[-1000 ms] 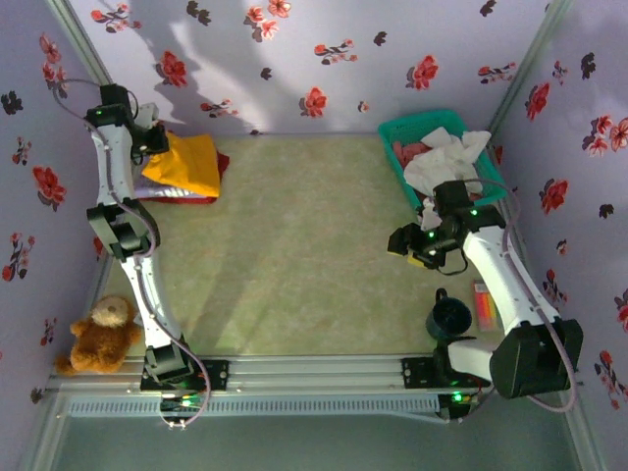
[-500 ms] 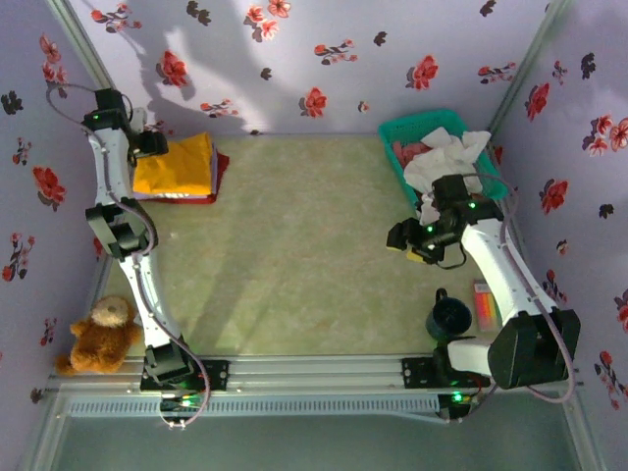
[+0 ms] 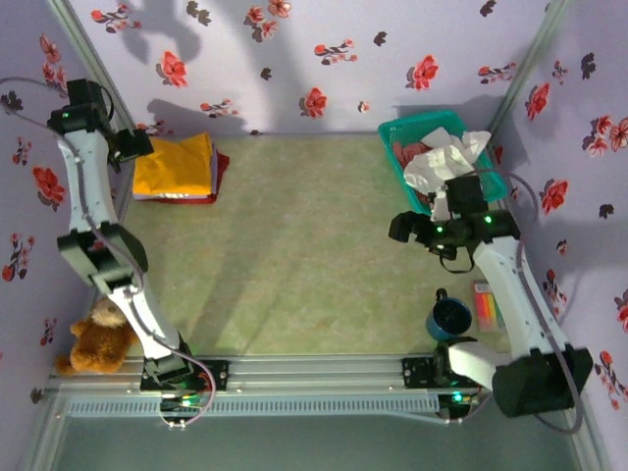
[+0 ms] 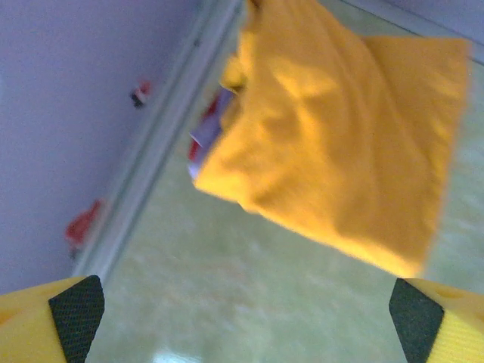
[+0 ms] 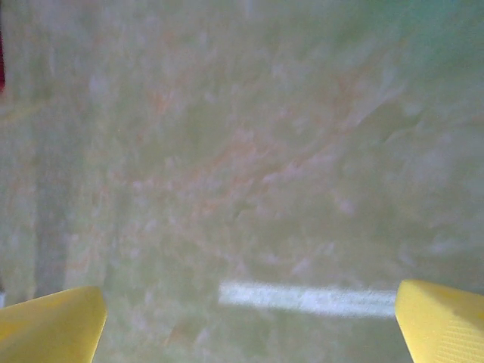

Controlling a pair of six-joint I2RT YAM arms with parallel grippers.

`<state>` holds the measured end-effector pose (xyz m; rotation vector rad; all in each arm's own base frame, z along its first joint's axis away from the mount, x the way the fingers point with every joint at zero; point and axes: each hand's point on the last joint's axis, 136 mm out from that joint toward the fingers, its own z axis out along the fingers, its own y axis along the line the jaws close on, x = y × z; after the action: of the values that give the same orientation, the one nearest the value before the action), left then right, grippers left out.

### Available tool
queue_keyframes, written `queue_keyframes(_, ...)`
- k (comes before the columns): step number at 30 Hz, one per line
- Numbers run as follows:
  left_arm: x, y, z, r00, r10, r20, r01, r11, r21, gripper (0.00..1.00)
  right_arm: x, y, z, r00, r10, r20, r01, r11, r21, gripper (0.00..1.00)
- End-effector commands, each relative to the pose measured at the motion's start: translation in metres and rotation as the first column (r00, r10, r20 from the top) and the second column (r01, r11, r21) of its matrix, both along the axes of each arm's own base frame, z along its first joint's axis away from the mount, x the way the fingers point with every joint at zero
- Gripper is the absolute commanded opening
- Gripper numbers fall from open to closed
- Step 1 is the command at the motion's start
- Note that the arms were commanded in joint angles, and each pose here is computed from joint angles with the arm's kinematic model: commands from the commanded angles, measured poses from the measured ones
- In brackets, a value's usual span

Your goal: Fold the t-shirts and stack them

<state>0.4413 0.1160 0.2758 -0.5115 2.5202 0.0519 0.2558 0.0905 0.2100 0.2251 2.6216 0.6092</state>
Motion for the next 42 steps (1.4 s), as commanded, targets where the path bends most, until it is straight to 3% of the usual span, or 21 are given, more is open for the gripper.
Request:
queue_keyframes(1,-0.009,-0.04,0.028,0.975,-0.074,0.211,0.101,0.988,-0.118,0.99,0.011,-0.032,0.029,0.971,-0.088,0.221,0.116,0.986,-0.119,0.99)
queue_keyframes(4,-0.006,-0.052,0.045,0.915,-0.089,0.394,0.152,0.98,-0.132,0.99,0.003,-0.044,0.04,0.934,-0.119,0.336,0.172,0.976,-0.132,0.99)
queue_keyframes(6,0.004,-0.053,0.038,0.928,-0.057,0.369,0.147,0.964,-0.223,0.99,-0.005,-0.043,0.041,0.932,-0.11,0.346,0.163,0.978,-0.128,0.99)
queue_keyframes(10,0.05,-0.066,0.015,0.947,-0.048,0.318,0.194,0.873,-0.447,0.99,-0.017,-0.038,0.034,0.952,-0.08,0.294,0.12,0.986,-0.12,0.99)
queue_keyframes(18,0.148,-0.044,-0.028,0.933,-0.018,0.36,0.211,0.837,-0.505,0.99,-0.027,-0.037,0.019,0.969,-0.055,0.243,0.091,0.986,-0.137,0.99)
queue_keyframes(22,0.164,-0.013,-0.072,0.968,0.049,0.248,0.078,0.876,-0.476,1.0,-0.029,-0.038,0.016,0.972,-0.051,0.231,0.087,0.985,-0.151,0.99)
queue_keyframes(26,0.159,0.012,-0.135,0.986,0.12,0.116,-0.053,0.883,-0.467,0.99,-0.028,-0.039,0.014,0.974,-0.054,0.22,0.09,0.984,-0.155,0.99)
queue_keyframes(29,0.155,0.02,-0.158,0.989,0.138,0.05,-0.099,0.878,-0.468,0.99,-0.026,-0.04,0.011,0.976,-0.058,0.209,0.093,0.982,-0.162,0.99)
queue_keyframes(31,0.157,0.014,-0.149,0.99,0.119,0.07,-0.072,0.876,-0.478,0.99,-0.024,-0.041,0.012,0.976,-0.057,0.209,0.094,0.981,-0.169,0.99)
queue_keyframes(36,0.152,-0.012,-0.054,0.971,0.027,0.239,0.073,0.913,-0.401,0.99,-0.016,-0.052,0.016,0.957,-0.105,0.269,0.161,0.967,-0.197,0.99)
queue_keyframes(38,0.134,-0.028,-0.022,0.961,-0.015,0.277,0.116,0.929,-0.353,0.99,-0.01,-0.062,0.016,0.932,-0.158,0.326,0.233,0.951,-0.205,0.99)
queue_keyframes(42,0.071,-0.072,0.026,0.913,-0.138,0.385,0.218,0.96,-0.174,0.99,0.01,-0.094,0.009,0.807,-0.282,0.518,0.436,0.877,-0.202,0.99)
